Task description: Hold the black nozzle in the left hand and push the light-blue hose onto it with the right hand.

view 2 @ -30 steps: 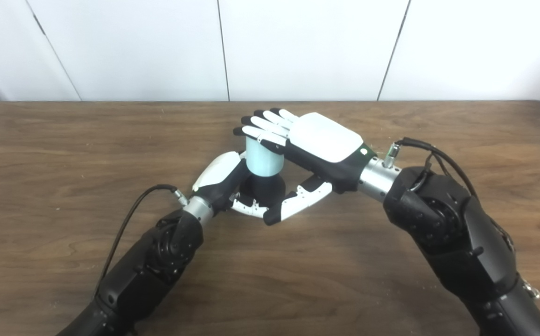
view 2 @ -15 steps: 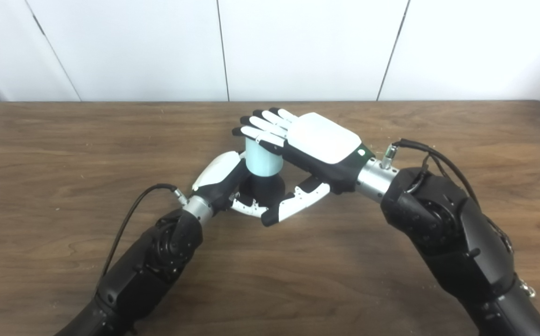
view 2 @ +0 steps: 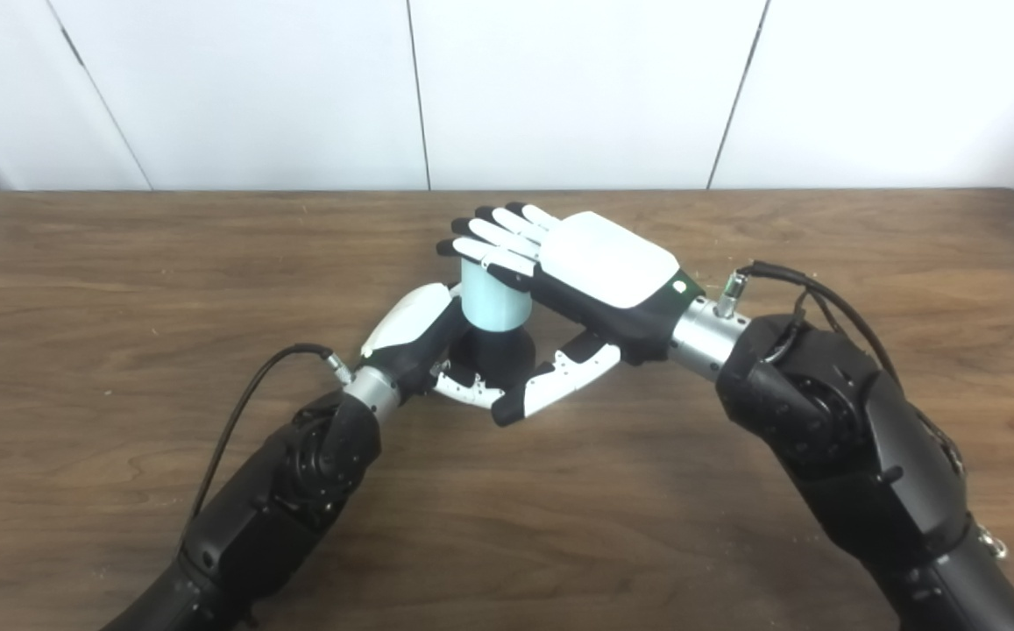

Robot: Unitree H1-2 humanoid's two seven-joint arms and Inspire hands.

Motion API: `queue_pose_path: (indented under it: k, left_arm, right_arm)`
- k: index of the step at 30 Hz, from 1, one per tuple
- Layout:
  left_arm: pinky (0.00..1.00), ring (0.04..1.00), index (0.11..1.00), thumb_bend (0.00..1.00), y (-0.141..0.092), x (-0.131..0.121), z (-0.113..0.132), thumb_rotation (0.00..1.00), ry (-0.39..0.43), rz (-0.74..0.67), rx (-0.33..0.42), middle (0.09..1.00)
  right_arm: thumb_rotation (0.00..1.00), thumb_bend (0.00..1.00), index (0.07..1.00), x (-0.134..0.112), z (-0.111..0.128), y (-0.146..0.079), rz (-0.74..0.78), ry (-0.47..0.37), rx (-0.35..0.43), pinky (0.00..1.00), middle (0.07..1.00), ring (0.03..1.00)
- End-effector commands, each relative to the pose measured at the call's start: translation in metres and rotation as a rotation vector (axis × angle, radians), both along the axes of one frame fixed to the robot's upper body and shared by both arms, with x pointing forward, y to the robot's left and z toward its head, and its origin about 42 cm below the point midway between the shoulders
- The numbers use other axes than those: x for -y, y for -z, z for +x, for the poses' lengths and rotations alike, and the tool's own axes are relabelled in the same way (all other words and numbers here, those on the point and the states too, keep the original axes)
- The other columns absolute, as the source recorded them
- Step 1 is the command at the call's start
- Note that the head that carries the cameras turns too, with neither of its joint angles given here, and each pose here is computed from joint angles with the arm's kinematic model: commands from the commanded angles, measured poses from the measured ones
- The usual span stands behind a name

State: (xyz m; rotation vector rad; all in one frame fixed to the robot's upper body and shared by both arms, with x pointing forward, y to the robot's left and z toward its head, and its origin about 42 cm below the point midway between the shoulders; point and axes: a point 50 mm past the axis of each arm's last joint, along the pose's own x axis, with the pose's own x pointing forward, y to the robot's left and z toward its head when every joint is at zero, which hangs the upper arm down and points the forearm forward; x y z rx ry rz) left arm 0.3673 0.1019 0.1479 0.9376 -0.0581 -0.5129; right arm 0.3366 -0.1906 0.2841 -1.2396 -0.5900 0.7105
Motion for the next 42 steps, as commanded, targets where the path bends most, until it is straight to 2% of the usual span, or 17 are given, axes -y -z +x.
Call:
queue_pose_path:
  k: [1, 21, 42]
  left_arm:
    - [1.0, 1.0, 0.48, 0.52, 0.077, -0.03, -0.033, 0.04, -0.058, 0.206, -0.346, 0.866]
    - [1.0, 1.0, 0.48, 0.52, 0.076, -0.029, -0.03, 0.04, -0.06, 0.202, -0.349, 0.867]
    - [1.0, 1.0, 0.48, 0.52, 0.076, -0.033, -0.032, 0.04, -0.055, 0.207, -0.348, 0.866]
  right_arm:
    - [1.0, 0.7, 0.976, 0.007, -0.001, 0.022, -0.087, 0.004, -0.105, 1.0, 1.0, 1.0]
    - [1.0, 0.71, 0.974, 0.001, -0.004, 0.037, -0.07, 0.019, -0.167, 1.0, 1.0, 1.0]
    - [1.0, 0.7, 0.974, -0.001, -0.009, 0.05, -0.066, 0.024, -0.164, 1.0, 1.0, 1.0]
